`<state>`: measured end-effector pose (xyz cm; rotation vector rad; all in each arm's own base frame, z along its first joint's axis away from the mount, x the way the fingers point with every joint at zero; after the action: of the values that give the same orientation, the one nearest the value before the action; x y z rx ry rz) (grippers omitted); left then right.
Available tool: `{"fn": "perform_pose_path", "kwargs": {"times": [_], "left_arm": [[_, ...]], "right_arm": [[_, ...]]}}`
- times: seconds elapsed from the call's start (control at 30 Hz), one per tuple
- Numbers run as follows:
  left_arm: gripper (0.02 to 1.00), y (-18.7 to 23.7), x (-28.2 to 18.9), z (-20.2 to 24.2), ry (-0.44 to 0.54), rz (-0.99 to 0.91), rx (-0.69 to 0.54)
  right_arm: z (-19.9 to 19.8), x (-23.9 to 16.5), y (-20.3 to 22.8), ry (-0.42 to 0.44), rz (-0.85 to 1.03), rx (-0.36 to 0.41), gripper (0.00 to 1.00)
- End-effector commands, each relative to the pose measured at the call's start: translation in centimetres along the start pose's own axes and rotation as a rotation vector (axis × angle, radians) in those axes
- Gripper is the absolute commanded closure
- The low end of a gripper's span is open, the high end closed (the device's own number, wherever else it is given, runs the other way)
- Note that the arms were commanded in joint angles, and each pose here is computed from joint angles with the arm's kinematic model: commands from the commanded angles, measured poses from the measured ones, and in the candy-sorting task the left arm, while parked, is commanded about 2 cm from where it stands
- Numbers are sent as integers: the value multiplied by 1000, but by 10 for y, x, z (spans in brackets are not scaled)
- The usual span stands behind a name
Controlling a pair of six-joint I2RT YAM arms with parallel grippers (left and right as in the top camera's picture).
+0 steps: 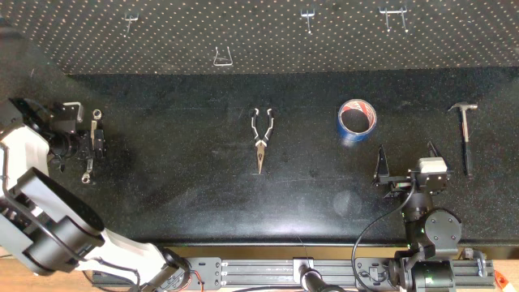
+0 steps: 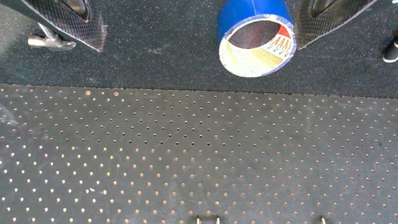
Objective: Place Tools Onto Pegboard
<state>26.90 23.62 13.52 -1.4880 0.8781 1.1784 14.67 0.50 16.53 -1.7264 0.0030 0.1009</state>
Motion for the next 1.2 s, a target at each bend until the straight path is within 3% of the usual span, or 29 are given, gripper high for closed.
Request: {"fn": "perform_pose_path", "kwargs": {"times": [0.03, 0.53, 0.97, 1.03, 1.1, 1.2], "left_arm": [[23, -11, 8, 7, 16, -17, 14], [20, -23, 21, -2, 22, -14, 73], [20, -21, 26, -2, 29, -2, 36], [191, -21, 26, -3, 32, 3, 35], [272, -19, 26, -4, 40, 11, 33], [496, -18, 28, -4, 44, 21, -34]], "right_arm": [[0, 0, 1, 4, 0, -11, 16], [0, 0, 1, 4, 0, -11, 16], [0, 0, 1, 3, 0, -11, 16], [0, 0, 1, 4, 0, -11, 16], [0, 0, 1, 4, 0, -11, 16], [0, 0, 1, 4, 0, -11, 16]]}}
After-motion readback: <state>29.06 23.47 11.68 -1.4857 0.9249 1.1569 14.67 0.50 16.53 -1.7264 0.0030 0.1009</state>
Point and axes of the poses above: each gripper's point midway between its finger pads, its own x axis out along the fingers, its own z axis along the line the jaws close on, y = z × x, the point moved 10 cm from there along -x, back along the fingers, and after that the axes turned 8 degrees about -x, right-handed, at the moved point
